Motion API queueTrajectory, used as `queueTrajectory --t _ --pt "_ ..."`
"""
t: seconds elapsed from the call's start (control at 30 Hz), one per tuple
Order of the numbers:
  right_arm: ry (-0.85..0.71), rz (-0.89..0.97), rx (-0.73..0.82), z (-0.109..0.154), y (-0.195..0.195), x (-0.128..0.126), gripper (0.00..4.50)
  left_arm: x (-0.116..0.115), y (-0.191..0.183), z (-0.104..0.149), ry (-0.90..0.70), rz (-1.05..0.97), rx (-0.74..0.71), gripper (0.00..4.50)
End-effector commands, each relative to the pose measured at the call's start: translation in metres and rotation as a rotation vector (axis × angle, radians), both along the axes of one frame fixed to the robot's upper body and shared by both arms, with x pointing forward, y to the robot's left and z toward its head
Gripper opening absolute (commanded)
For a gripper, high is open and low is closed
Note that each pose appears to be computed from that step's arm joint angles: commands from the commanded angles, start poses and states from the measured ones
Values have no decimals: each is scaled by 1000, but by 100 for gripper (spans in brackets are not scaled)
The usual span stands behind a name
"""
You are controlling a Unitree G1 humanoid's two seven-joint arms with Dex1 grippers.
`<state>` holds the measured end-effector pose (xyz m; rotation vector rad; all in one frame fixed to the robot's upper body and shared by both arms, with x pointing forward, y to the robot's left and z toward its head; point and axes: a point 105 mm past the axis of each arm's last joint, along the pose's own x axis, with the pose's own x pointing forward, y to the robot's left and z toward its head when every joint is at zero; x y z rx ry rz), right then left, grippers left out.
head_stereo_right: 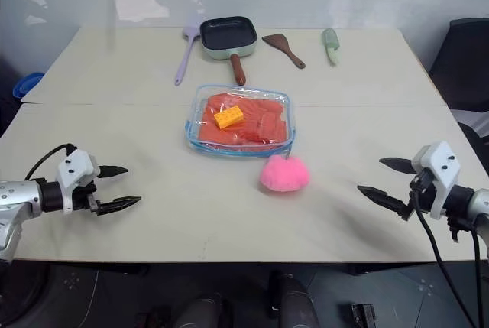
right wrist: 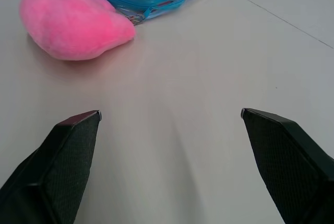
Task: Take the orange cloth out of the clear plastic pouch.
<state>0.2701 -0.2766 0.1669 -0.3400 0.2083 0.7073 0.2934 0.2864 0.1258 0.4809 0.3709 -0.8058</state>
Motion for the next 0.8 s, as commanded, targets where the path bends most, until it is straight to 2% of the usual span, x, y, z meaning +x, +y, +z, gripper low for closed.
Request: queueTrajectory --t 0.03,0.63,0.8 --pt "-49 10 -40 13 -2 -1 450 0 6 11 -48 -5 33 449" --pt "-55 16 -23 8 10 1 450 8 -8 21 -102 10 -47 449" --pt "-37 14 19 8 15 0 450 10 -19 24 -92 -5 -118 449"
